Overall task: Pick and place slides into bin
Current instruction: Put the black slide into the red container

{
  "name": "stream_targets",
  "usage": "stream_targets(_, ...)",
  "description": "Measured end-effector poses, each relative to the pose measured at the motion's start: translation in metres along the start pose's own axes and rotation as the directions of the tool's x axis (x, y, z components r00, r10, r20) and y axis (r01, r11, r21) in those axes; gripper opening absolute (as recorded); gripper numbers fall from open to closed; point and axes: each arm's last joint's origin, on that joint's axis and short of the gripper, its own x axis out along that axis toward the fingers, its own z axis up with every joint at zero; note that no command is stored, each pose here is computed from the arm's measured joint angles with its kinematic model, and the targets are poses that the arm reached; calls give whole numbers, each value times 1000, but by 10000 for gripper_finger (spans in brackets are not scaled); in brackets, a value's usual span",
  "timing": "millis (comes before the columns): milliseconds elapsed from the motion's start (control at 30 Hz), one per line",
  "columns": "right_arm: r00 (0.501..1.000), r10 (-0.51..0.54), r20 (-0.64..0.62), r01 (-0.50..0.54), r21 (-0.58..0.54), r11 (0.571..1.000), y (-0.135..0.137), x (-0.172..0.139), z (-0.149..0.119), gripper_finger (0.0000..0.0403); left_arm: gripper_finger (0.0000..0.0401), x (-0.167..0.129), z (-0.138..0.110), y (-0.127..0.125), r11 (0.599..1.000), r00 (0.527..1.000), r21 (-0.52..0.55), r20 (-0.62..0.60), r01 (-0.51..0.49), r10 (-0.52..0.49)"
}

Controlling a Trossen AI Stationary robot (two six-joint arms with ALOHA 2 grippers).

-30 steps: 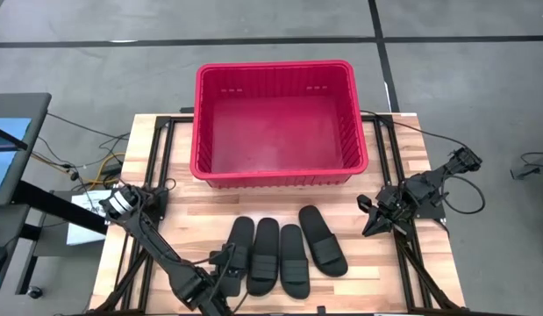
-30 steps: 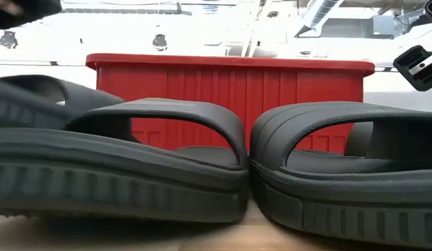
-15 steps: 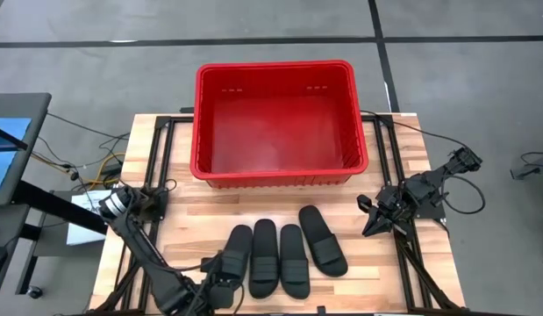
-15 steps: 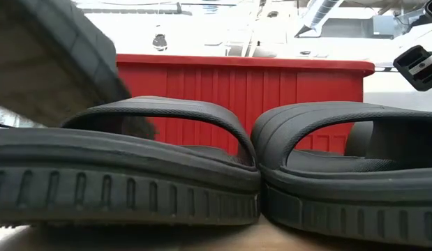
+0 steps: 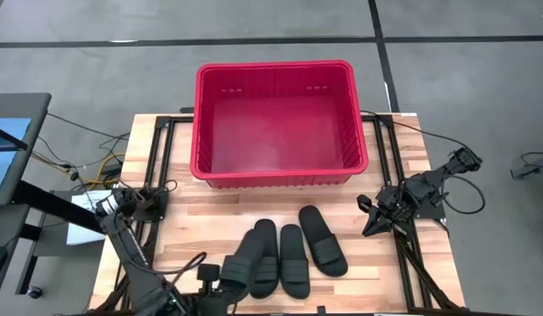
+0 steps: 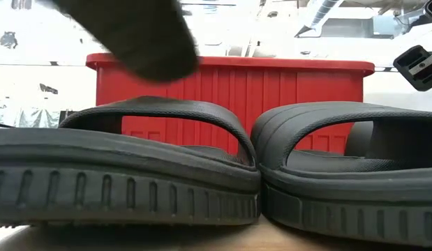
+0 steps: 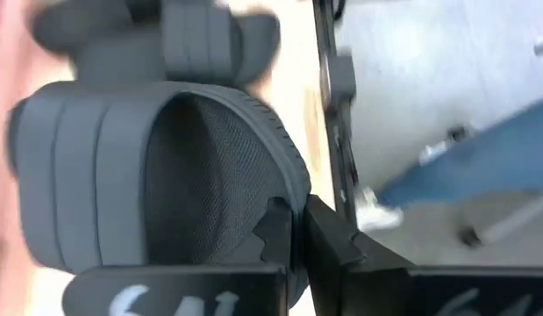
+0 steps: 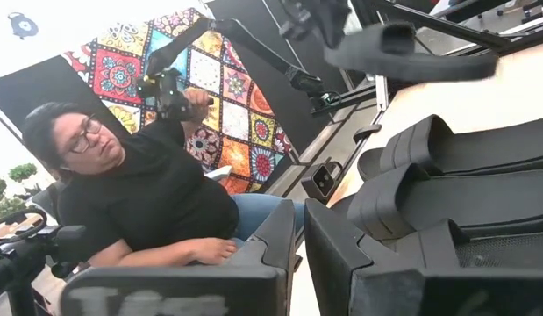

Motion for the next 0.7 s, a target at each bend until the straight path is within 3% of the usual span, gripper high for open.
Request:
stream_targets(133, 1000, 0, 0, 0, 0, 1000, 0, 0, 0, 21, 0, -18, 12, -1, 997, 989, 54, 141, -52, 44)
stream_targets(300, 1000, 0, 0, 0, 0, 1000, 0, 0, 0, 21, 0, -42, 28, 2, 975, 943, 129, 304, -181, 135)
stream_targets(533, 1000, 0, 0, 0, 0, 1000, 0, 0, 0, 21, 0, -66, 43, 23, 860, 828, 202, 440, -469, 348)
stream_targets(700, 1000, 0, 0, 0, 0, 1000, 0, 0, 0, 21, 0, -70, 55, 58, 806, 804, 211, 389, -553, 450)
